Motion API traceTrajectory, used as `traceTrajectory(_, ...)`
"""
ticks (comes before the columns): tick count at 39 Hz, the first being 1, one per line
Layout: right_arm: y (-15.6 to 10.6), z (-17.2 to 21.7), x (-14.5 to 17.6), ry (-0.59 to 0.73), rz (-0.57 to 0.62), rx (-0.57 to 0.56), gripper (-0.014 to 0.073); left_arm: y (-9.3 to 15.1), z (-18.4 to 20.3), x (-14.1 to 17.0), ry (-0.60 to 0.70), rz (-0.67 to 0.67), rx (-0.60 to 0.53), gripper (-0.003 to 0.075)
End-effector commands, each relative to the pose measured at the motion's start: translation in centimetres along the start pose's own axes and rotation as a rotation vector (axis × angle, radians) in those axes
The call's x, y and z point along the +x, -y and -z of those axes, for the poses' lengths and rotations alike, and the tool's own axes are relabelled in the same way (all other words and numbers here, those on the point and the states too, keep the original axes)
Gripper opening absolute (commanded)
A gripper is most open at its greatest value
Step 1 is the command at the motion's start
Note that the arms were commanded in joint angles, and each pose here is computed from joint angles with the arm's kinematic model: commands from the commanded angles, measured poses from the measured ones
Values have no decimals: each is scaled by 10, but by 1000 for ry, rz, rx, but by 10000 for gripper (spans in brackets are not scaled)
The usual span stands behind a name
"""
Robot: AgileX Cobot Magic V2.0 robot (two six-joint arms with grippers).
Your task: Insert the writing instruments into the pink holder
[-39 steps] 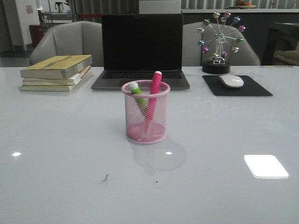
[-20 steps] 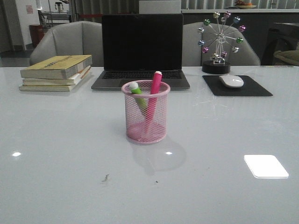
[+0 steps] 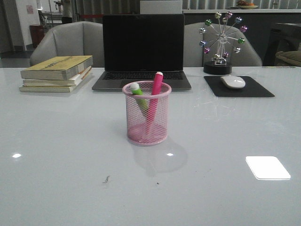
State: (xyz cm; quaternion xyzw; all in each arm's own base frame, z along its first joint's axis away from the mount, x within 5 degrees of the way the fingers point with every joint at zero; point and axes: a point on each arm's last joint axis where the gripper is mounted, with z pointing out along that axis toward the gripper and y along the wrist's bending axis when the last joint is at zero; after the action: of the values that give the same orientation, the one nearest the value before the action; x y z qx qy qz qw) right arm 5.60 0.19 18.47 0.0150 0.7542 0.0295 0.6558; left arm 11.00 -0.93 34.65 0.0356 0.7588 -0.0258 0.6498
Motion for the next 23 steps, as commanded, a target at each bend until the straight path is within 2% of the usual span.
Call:
traceTrajectory(1,0,2,-8,98,13,5,31,-1,12,-18,217,30,-4,100)
traceTrajectory(9,0,2,-8,98,13,5,31,-1,46,-8,423,25,-11,99)
traceTrajectory(23,0,2,-8,98,13,5,31,0,83,44,557,17,-12,99)
